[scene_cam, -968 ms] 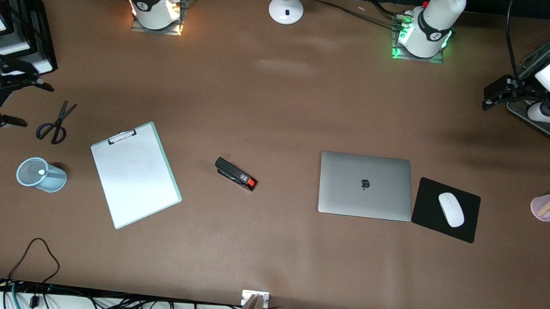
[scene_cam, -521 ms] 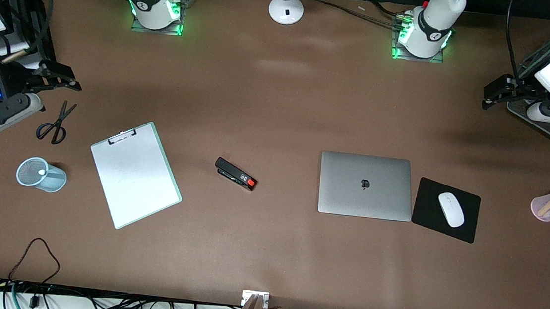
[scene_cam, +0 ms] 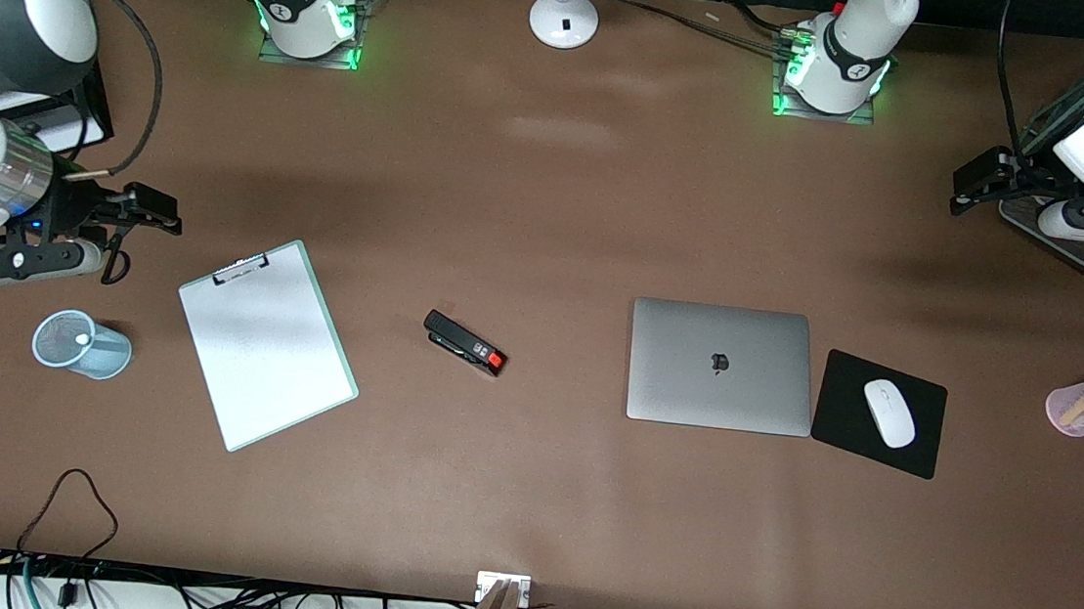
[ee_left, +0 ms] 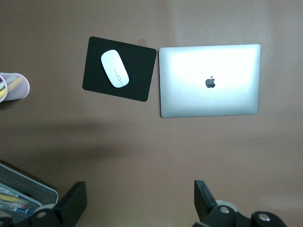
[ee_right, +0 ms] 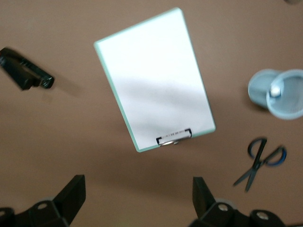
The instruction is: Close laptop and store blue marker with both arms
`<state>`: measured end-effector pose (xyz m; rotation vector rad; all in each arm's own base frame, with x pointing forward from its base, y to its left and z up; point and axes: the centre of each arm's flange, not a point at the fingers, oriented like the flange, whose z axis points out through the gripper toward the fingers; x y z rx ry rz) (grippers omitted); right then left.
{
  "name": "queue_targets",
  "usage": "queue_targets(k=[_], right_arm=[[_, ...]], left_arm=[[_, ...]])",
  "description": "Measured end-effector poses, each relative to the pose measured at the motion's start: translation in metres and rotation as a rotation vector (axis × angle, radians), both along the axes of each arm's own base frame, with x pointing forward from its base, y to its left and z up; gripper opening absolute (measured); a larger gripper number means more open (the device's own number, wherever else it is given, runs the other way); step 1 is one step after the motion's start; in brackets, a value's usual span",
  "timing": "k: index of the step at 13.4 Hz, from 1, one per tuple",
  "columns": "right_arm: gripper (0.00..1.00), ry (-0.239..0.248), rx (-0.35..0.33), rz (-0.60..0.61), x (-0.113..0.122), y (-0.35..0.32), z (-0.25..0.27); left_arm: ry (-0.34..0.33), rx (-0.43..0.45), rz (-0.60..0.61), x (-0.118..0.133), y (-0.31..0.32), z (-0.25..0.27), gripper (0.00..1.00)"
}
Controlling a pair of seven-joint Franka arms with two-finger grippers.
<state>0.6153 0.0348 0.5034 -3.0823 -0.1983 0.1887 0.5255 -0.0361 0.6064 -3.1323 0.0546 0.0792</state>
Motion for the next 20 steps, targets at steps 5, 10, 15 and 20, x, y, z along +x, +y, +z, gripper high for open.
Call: queue_targets(k=[5,10,15,20], right_arm=[[1.00,-0.044,-0.072,-0.116,-0.012,-0.047,0.023],[1.00,-0.049,-0.070,-0.185,-0.035,-0.087,0.059],[1.00,-0.086,-0.064,-0.173,-0.054,-0.078,0.060],[1.00,-0.090,-0.062,-0.175,-0.070,-0.079,0.064]], left_arm=[[0.000,0.000,0.000,0.000,0.000,0.000,1.00],[0.000,0.000,0.000,0.000,0.000,0.000,1.00],[0.000,0.000,0.000,0.000,0.000,0.000,1.00],[0.000,0.000,0.000,0.000,0.000,0.000,1.00]])
